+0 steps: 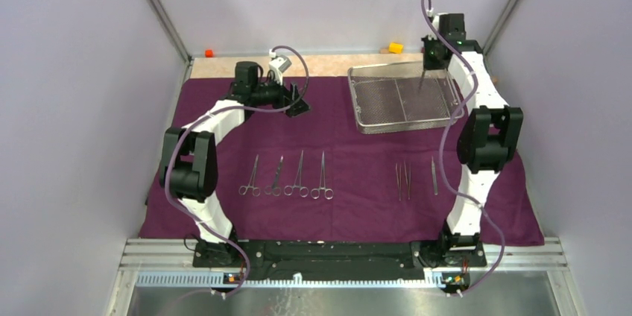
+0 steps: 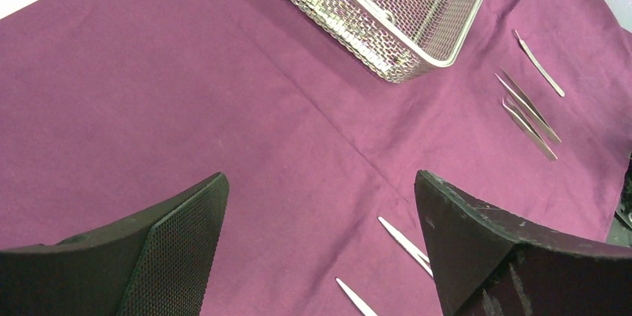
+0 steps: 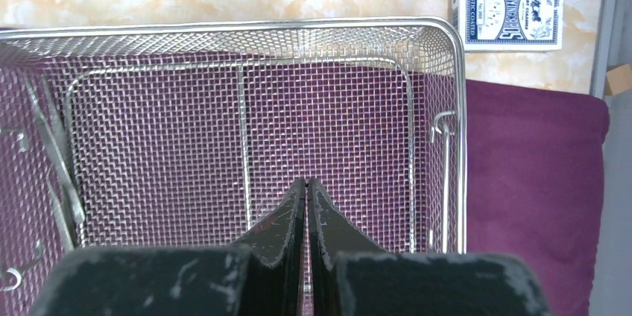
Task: Open and lay out the surgical kit
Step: Pick up the medical item from the container, then place the medical item in the surgical kit.
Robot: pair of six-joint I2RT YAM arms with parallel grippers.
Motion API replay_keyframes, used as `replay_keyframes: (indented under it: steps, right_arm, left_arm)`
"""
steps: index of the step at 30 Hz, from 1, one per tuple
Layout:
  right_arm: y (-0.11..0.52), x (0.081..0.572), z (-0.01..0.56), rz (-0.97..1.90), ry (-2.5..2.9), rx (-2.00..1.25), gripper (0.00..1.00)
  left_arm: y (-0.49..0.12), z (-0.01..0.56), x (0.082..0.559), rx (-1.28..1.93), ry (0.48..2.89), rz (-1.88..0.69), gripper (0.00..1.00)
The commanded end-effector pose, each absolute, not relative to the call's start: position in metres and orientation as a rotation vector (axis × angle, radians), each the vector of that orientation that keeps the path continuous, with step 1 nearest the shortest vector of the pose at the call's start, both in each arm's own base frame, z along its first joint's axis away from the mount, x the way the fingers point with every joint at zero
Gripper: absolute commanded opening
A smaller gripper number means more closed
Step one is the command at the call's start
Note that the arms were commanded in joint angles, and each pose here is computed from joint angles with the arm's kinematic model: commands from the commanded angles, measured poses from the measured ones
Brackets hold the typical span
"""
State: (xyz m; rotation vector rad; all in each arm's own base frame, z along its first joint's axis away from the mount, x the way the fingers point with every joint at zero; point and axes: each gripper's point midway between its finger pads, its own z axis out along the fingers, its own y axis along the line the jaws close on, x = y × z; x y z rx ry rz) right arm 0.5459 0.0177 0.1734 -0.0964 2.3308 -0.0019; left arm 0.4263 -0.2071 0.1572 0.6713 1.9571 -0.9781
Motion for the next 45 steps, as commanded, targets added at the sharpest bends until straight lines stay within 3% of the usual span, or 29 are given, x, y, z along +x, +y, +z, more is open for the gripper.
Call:
replay_keyframes:
  steps: [1, 10, 21, 37, 42, 45]
  right_arm:
    - [0.02, 0.533, 0.235, 0.018, 2.205, -0.123, 0.0]
    - [0.04, 0.504, 0.262, 0.109, 2.166, -0.146, 0.0]
    - [0.092, 0.462, 0.285, 0.371, 2.133, -0.164, 0.0]
    - [0.128, 0.423, 0.303, 0.554, 2.073, -0.195, 0.0]
    - [0.128, 0.419, 0.301, 0.553, 2.071, -0.2, 0.0]
    - [0.128, 0.418, 0.301, 0.555, 2.07, -0.201, 0.0]
  left_arm:
    - [-0.22, 0.195, 0.431, 0.745, 1.824, -0.956, 0.99]
    - [-0.259, 0.221, 0.441, 0.82, 1.738, -0.991, 0.99]
    - [-0.355, 0.25, 0.447, 0.981, 1.569, -0.996, 0.9]
    - [-0.477, 0.237, 0.439, 1.146, 1.41, -1.019, 0.95]
    - [-0.488, 0.228, 0.439, 1.154, 1.405, -1.042, 0.88]
    - [-0.488, 0.221, 0.441, 1.154, 1.415, -1.04, 0.78]
